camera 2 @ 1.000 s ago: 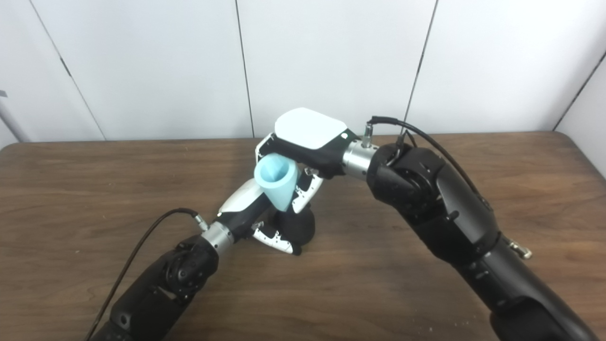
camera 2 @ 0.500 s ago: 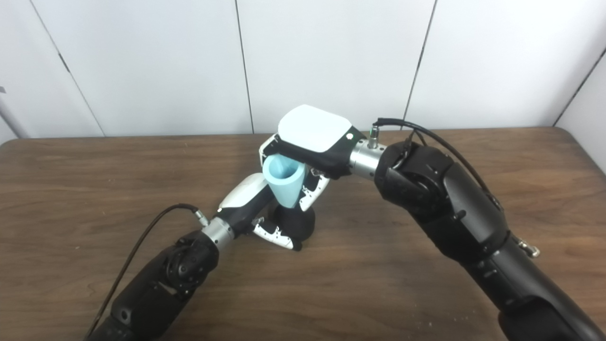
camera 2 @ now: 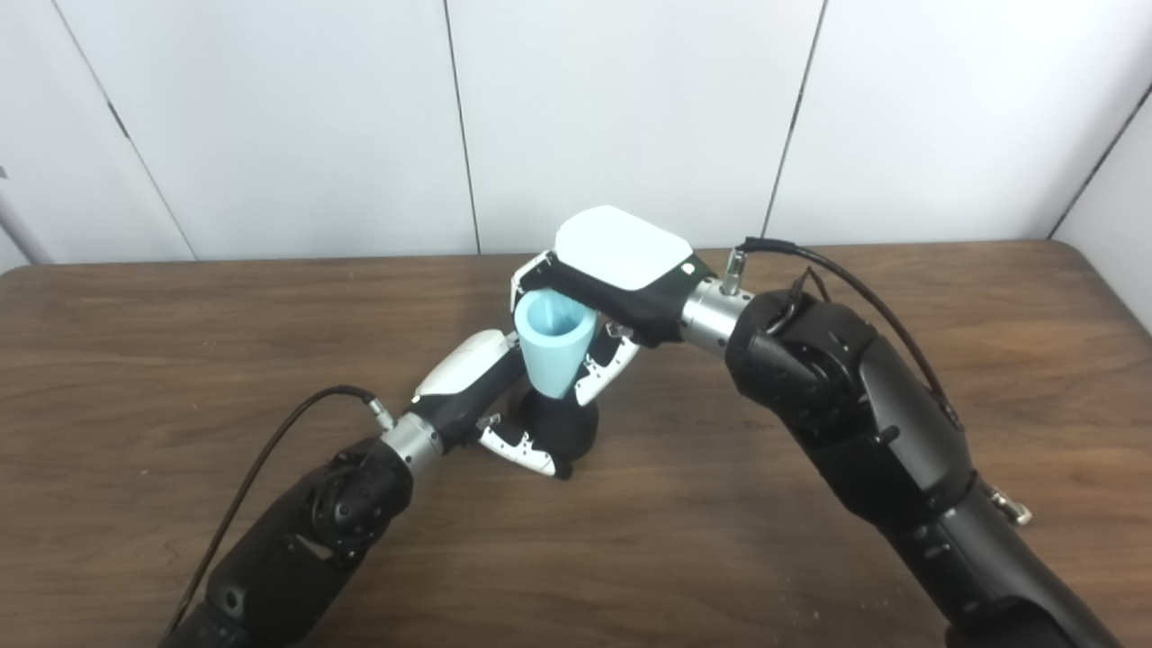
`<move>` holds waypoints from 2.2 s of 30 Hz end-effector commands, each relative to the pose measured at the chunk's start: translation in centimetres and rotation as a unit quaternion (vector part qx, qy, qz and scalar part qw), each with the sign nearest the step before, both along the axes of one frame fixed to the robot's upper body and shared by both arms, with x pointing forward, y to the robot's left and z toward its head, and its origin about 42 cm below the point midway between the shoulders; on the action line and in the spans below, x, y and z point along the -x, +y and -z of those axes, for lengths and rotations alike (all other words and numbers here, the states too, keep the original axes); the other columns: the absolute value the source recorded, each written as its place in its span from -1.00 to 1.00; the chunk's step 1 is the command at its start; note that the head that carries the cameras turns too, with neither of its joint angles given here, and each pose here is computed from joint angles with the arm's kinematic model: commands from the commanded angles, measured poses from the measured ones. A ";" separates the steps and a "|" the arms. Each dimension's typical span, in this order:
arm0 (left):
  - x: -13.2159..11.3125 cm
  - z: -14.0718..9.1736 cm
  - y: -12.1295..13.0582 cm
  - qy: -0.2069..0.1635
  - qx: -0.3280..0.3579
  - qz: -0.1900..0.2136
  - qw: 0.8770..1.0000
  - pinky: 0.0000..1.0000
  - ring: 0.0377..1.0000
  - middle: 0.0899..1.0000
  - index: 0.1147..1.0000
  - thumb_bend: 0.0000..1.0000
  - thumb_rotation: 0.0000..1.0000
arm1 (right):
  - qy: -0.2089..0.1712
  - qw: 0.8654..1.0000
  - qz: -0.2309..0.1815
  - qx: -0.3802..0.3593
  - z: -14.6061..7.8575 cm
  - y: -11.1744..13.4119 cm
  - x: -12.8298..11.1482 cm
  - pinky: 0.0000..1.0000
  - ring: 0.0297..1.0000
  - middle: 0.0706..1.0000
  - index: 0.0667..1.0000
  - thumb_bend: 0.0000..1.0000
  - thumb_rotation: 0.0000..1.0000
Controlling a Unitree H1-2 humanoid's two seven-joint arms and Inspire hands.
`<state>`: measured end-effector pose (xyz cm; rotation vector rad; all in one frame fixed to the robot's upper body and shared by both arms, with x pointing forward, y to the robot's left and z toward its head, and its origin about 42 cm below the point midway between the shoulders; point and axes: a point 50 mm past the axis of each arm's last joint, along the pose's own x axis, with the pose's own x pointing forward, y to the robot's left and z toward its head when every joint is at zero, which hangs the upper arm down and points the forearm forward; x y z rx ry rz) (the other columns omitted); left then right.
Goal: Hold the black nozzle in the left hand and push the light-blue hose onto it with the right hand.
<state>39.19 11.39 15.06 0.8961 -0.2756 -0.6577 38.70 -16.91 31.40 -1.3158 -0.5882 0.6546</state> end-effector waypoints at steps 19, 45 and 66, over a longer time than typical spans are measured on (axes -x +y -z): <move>2.3 4.4 0.0 0.100 -0.062 0.012 0.993 1.00 0.24 -0.13 -0.16 0.05 -1.00 | 0.067 0.997 0.043 0.023 3.9 0.7 -0.8 -0.30 -0.23 -0.13 -0.01 0.02 -1.00; 1.4 4.8 -0.2 0.103 -0.056 0.009 0.993 1.00 0.24 -0.11 -0.17 0.05 -1.00 | -0.009 0.997 0.061 -0.041 -1.9 -1.2 -0.7 0.48 0.86 0.99 0.83 0.86 -0.26; 1.5 5.2 -0.1 0.100 -0.049 0.010 0.994 1.00 0.21 -0.11 -0.17 0.05 -1.00 | -0.055 0.992 0.022 -0.110 -5.3 -4.2 0.1 0.84 1.00 1.00 1.00 1.00 0.02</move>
